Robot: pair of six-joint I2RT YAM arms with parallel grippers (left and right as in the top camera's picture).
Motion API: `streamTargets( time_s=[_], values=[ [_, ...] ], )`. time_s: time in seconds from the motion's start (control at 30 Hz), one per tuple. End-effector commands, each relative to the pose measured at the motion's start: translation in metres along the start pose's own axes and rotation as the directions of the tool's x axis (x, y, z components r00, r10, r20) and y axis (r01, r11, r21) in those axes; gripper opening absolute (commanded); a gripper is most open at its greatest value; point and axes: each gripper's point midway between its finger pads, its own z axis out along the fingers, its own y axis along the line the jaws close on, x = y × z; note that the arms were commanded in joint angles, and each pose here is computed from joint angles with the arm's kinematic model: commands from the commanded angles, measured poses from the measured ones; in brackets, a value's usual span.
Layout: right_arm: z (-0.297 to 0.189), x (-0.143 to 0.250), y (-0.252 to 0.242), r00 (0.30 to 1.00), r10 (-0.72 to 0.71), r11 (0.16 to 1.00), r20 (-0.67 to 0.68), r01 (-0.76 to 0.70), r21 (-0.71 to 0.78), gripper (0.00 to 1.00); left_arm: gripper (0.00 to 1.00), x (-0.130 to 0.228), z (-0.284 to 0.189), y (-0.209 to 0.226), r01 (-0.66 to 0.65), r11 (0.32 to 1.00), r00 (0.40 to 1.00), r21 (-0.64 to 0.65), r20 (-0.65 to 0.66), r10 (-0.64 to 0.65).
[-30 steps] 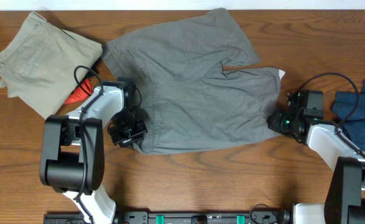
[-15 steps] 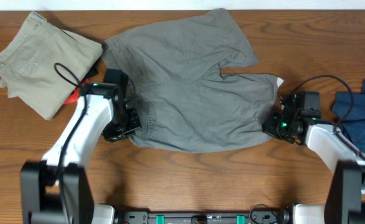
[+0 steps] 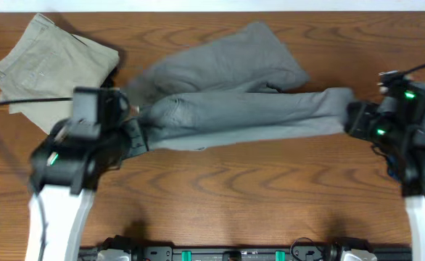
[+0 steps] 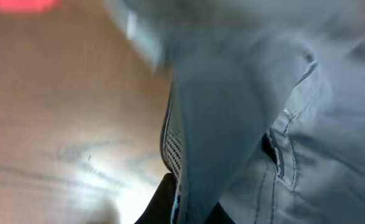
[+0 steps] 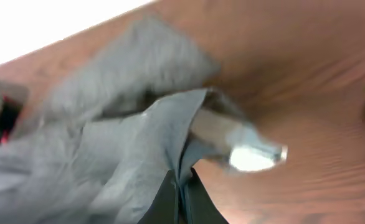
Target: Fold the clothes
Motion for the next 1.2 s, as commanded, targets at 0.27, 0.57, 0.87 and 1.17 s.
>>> streamTargets(
  time_s=[0.27, 0.57, 0.87, 1.17],
  values=[
    [-0.172, -0.100, -0.017, 0.874, -0.071, 0.967, 0.480, -0.058, 0.247, 0.01, 0.07, -0.043, -0.171, -0.035, -0.117, 0.979, 0.865, 0.167, 0.502, 0.018],
    [-0.247, -0.130, -0.016, 0.748, -0.120, 0.935, 0.653, -0.137, 0.328, 0.01, 0.06, -0.068, -0.192, -0.048, -0.164, 0.970, 0.809, 0.181, 0.588, 0.027],
    [-0.132, -0.141, -0.051, 0.920, -0.039, 0.921, 0.389, -0.118, 0.371, 0.01, 0.06, -0.102, -0.089, -0.050, -0.132, 0.987, 0.928, 0.093, 0.362, 0.090],
    [0.049, -0.149, -0.087, 0.996, 0.044, 0.955, 0.076, -0.064, 0.291, 0.01, 0.06, -0.145, 0.065, -0.050, -0.111, 0.994, 0.984, 0.022, 0.144, 0.107]
  ],
)
